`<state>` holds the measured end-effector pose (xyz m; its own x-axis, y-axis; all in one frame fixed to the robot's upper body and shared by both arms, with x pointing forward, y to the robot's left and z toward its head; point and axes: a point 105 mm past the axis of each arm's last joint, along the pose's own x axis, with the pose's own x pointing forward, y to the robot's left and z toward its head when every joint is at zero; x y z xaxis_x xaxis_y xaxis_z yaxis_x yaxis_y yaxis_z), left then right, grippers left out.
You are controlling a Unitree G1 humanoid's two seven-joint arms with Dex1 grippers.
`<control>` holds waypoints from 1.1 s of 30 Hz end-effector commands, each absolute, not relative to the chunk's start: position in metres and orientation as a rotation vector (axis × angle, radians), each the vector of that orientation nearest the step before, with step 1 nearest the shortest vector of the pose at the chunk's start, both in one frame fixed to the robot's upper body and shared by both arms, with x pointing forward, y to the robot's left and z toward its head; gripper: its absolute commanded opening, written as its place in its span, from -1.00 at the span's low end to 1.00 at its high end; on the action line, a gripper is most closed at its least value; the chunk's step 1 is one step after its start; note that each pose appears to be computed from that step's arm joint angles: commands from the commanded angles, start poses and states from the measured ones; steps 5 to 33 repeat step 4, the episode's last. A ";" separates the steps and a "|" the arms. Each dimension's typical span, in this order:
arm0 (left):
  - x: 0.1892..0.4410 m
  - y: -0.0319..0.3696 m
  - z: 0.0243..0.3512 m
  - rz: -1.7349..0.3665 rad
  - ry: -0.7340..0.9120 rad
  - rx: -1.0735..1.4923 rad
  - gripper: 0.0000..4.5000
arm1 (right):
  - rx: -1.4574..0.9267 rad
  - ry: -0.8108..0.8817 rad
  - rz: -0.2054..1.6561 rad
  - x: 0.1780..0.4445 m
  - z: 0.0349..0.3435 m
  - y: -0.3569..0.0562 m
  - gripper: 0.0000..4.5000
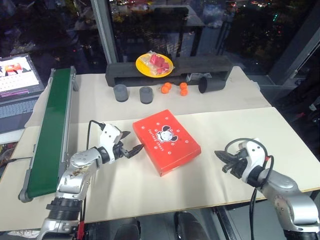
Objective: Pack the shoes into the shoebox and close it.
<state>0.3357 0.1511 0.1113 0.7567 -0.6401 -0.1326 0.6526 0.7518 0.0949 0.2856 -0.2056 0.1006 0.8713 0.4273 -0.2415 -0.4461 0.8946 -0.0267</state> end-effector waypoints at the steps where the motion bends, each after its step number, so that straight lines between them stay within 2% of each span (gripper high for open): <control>1: 0.334 0.154 0.112 -0.649 0.050 0.105 1.00 | -0.111 0.173 0.391 0.289 0.098 -0.217 -0.98; 4: 0.333 0.157 0.103 -0.634 0.067 0.092 1.00 | -0.113 0.155 0.376 0.294 0.100 -0.219 -0.98; 33: 0.333 0.157 0.103 -0.634 0.067 0.092 1.00 | -0.113 0.155 0.376 0.294 0.100 -0.219 -0.98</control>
